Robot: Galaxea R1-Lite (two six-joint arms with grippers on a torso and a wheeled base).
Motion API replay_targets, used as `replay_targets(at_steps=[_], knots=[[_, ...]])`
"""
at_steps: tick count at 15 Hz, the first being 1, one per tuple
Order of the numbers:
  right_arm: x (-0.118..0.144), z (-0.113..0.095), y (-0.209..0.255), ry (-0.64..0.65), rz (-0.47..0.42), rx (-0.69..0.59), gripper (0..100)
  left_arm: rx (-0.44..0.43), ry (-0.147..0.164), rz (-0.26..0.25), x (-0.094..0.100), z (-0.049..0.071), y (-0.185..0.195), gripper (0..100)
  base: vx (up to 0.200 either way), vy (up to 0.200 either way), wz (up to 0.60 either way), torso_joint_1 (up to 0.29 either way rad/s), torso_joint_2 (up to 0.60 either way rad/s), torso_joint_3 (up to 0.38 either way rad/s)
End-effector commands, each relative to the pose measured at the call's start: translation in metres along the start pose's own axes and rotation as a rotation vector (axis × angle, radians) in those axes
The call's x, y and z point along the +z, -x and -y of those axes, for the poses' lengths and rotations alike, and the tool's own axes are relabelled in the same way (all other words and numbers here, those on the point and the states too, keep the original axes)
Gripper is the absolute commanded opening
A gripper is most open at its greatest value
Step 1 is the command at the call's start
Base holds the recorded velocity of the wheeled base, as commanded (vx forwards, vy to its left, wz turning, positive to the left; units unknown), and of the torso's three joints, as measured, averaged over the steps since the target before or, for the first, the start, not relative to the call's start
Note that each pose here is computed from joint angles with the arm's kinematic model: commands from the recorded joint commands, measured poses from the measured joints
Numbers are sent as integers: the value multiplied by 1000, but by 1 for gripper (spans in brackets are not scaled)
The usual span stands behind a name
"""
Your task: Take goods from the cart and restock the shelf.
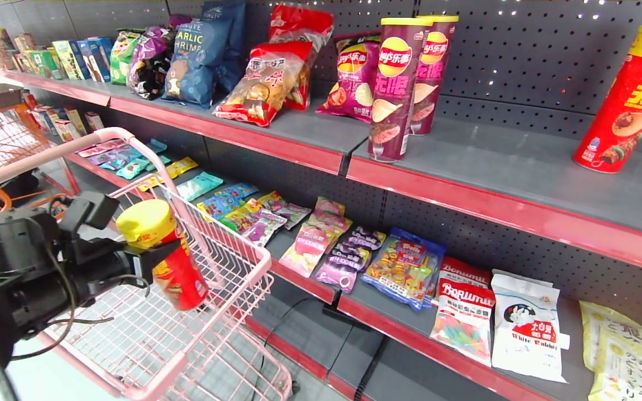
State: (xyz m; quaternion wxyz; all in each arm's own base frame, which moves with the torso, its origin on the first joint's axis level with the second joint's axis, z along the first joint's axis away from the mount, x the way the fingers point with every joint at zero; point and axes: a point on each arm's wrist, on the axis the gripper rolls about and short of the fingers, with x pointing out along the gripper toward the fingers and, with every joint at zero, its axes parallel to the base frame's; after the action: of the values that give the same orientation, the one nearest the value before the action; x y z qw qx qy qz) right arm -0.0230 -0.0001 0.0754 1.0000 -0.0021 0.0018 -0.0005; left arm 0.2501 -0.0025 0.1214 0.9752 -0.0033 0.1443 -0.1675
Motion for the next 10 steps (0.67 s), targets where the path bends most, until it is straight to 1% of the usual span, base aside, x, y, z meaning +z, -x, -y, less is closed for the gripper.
replay_targets(at_steps=[1, 2, 3, 4, 5, 6, 7, 8, 10], knots=[[-1, 0, 0, 0, -3, 0, 100, 49, -26, 112, 27, 23, 88, 0, 0, 0, 0, 0, 0, 0], [0, 0, 0, 0, -1, 1, 100, 50, -36, 134, 33, 37, 123, 0, 0, 0, 0, 0, 0, 0], [0, 0, 0, 0, -1, 1, 100, 50, -40, 145, 37, 45, 142, 0, 0, 0, 0, 0, 0, 0], [0, 0, 0, 0, -1, 1, 100, 49, -38, 138, 37, 52, 159, 0, 0, 0, 0, 0, 0, 0], [-1, 0, 0, -1, -3, 1, 100, 40, -34, 131, 34, 66, 191, 0, 0, 0, 0, 0, 0, 0], [0, 0, 0, -1, -1, 1, 100, 42, -38, 138, 29, 73, 206, 0, 0, 0, 0, 0, 0, 0], [0, 0, 0, 0, -1, 1, 100, 48, -46, 158, 25, 75, 212, 0, 0, 0, 0, 12, -66, -36], [0, 0, 0, -1, -1, 1, 100, 70, -58, 189, 23, 78, 220, 0, 0, 0, 0, 80, -286, -183], [0, 0, 0, -1, -1, 1, 100, 207, -62, 217, 23, 77, 225, 0, 0, 0, 0, 141, -427, -268]])
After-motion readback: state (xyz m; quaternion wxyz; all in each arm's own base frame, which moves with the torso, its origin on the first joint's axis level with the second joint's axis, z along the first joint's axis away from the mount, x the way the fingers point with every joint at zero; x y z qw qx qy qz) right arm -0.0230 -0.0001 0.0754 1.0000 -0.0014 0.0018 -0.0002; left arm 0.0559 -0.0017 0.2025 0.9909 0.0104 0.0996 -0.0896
